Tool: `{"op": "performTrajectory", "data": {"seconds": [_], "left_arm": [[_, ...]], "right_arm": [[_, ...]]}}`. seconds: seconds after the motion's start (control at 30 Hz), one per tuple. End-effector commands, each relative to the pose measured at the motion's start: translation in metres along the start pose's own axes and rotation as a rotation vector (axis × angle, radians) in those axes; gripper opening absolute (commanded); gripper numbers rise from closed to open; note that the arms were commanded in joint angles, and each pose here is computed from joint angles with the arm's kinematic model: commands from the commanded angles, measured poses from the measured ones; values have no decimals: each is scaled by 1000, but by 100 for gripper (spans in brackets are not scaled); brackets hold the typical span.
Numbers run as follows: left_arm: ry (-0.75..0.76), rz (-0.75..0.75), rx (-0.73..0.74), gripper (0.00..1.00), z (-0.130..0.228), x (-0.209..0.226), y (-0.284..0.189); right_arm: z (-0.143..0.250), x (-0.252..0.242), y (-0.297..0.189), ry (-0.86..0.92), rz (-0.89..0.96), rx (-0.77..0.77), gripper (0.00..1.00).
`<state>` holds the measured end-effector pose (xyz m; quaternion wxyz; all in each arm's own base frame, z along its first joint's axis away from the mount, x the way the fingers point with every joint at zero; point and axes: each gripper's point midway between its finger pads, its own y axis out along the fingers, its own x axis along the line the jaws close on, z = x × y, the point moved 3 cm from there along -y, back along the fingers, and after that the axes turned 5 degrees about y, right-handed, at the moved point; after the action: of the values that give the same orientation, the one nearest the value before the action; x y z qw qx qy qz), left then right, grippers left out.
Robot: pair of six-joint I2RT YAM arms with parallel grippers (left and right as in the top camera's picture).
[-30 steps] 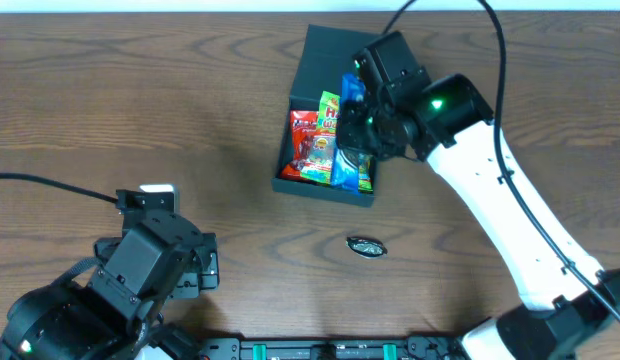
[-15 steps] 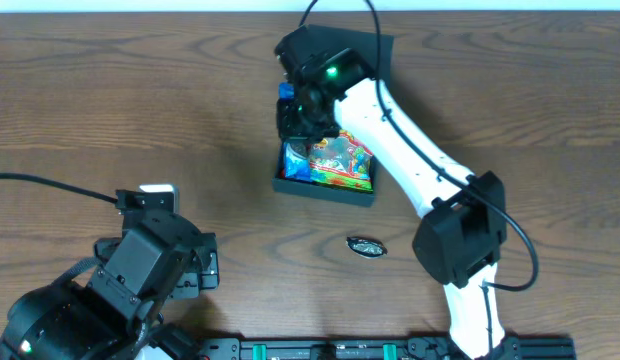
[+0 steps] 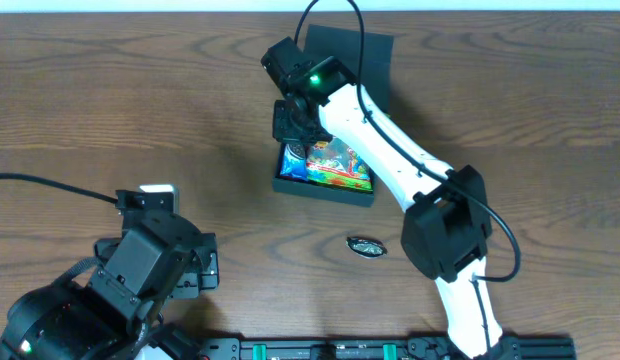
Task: Pack container
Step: 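Carry the Oreo pack into the box's left side and release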
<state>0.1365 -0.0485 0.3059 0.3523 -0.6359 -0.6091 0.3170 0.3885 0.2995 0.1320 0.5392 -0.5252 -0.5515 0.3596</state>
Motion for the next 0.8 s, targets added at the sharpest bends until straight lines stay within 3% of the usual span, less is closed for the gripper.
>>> {"op": "performTrajectory", "data": {"seconds": [0.0, 0.53, 0.57, 0.67, 0.77], "left_arm": [[-1, -6, 4, 95, 1, 0, 1], [-1, -6, 4, 95, 1, 0, 1], [-1, -6, 4, 95, 1, 0, 1], [-1, -7, 4, 95, 1, 1, 1], [-1, -7, 4, 95, 1, 1, 1]], "right_arm": [[-2, 6, 9, 14, 11, -18, 2], [3, 3, 41, 37, 44, 23, 2], [3, 3, 41, 37, 45, 24, 4], [3, 3, 41, 37, 46, 25, 23], [3, 2, 41, 38, 47, 24, 28]]}}
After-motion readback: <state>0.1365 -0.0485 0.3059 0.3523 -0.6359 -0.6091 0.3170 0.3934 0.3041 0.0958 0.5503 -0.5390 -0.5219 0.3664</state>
